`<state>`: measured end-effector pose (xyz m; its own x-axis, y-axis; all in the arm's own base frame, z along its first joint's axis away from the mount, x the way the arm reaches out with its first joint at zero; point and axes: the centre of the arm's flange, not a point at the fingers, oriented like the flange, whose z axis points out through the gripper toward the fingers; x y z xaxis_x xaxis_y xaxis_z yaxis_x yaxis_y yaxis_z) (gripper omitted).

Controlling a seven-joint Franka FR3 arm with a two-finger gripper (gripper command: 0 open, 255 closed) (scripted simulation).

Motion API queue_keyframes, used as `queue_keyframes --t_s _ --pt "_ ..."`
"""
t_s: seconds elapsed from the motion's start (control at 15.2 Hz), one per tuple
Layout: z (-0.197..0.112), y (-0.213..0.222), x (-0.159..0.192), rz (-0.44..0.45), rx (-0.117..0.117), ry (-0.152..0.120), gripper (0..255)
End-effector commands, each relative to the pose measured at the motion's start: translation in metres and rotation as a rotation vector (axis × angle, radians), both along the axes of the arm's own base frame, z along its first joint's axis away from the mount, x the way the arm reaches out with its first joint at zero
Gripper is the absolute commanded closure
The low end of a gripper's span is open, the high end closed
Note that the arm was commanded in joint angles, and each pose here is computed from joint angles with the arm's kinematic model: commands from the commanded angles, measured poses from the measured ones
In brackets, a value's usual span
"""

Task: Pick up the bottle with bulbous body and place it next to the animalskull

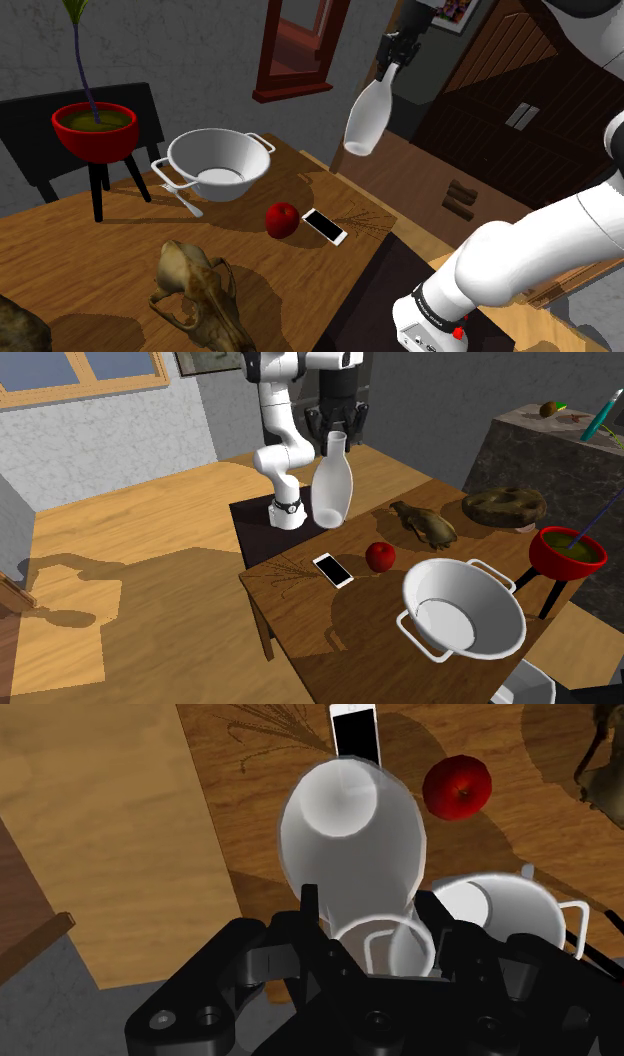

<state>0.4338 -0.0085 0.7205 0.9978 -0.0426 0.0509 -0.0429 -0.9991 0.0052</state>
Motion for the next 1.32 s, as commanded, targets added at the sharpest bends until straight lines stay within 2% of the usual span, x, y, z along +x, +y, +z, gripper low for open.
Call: queue_keyframes --t_s 0.0,1.25 --pt "-0.004 0.028 0.004 -0.001 0.0 -0.001 255" --pt "-0.062 0.266 0.056 -0.001 0.0 -0.001 255"
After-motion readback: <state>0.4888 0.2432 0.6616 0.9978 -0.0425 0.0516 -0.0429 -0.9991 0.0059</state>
